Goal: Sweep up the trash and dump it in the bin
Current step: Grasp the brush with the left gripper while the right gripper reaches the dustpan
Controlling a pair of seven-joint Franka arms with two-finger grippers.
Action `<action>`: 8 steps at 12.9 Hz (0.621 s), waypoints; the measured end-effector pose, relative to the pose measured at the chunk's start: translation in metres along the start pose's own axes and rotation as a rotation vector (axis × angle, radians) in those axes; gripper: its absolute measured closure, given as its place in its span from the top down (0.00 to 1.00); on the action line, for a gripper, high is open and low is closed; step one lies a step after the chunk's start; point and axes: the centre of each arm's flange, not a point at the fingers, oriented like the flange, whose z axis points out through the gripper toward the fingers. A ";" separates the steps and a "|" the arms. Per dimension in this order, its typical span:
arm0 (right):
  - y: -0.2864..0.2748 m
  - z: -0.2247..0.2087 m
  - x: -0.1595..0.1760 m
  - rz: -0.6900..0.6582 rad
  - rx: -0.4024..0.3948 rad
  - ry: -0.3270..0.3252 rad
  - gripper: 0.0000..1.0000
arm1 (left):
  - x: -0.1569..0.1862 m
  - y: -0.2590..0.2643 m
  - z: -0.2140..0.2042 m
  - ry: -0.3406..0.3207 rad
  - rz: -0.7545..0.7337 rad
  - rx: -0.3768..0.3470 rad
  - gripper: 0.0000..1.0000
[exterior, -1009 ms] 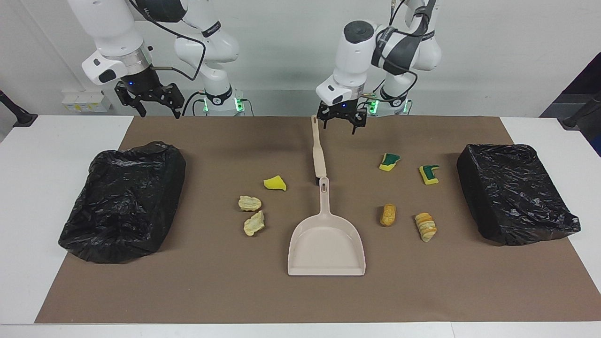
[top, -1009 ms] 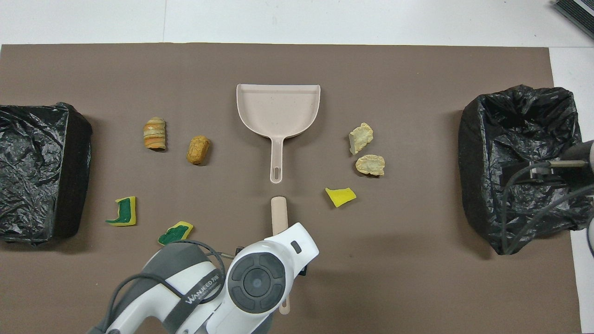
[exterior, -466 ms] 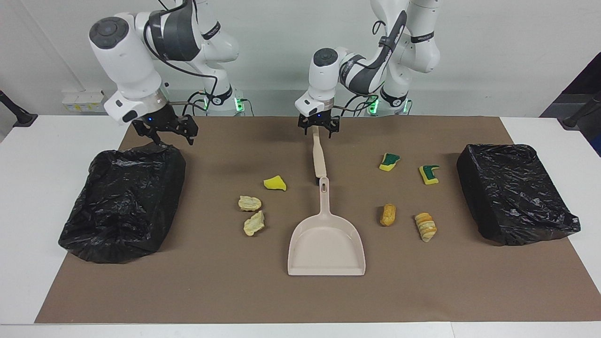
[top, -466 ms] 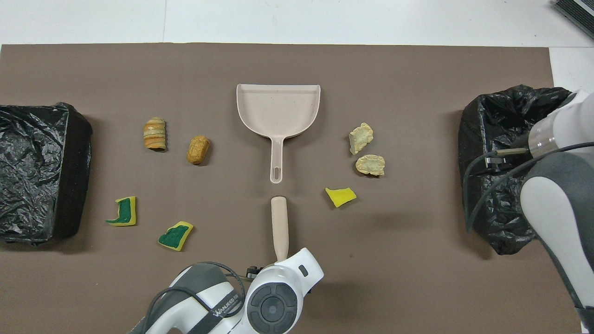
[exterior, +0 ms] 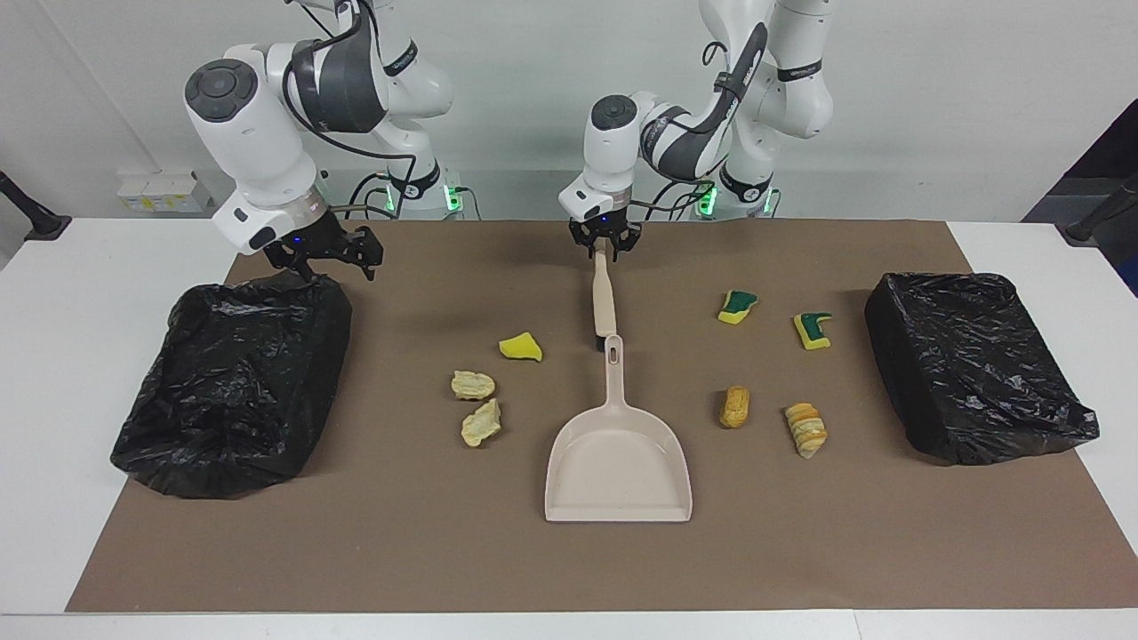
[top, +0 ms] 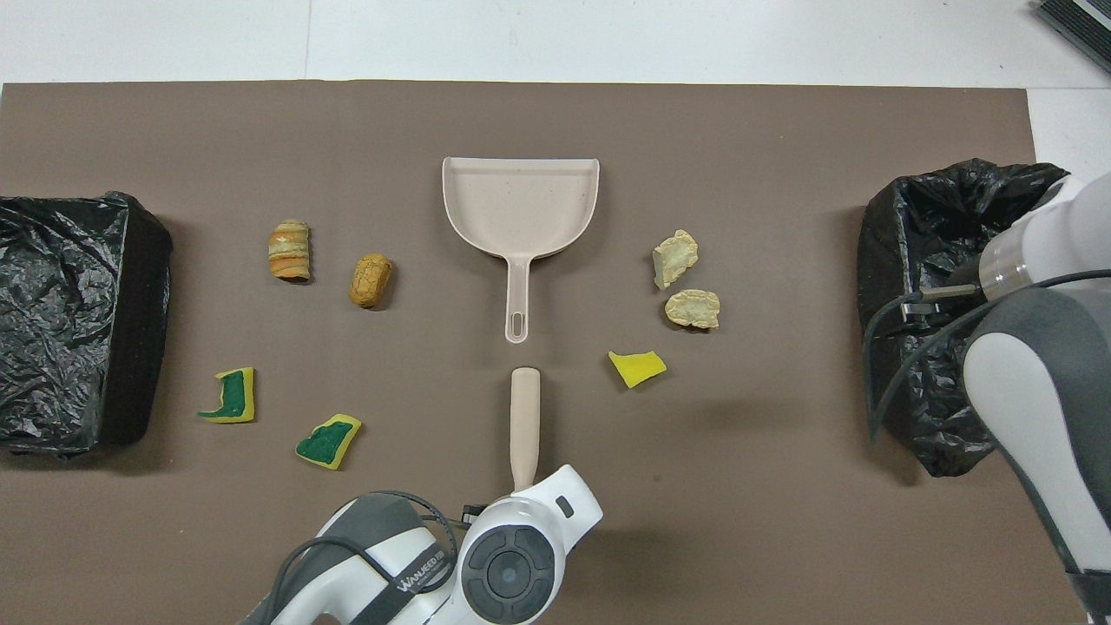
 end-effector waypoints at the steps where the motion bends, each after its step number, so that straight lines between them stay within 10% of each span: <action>1: 0.000 0.000 0.000 0.000 0.000 -0.001 1.00 | -0.001 0.000 0.000 -0.006 0.000 0.003 0.26; 8: 0.000 -0.013 0.004 0.023 0.001 0.035 1.00 | 0.018 -0.031 -0.030 -0.053 0.002 0.072 0.26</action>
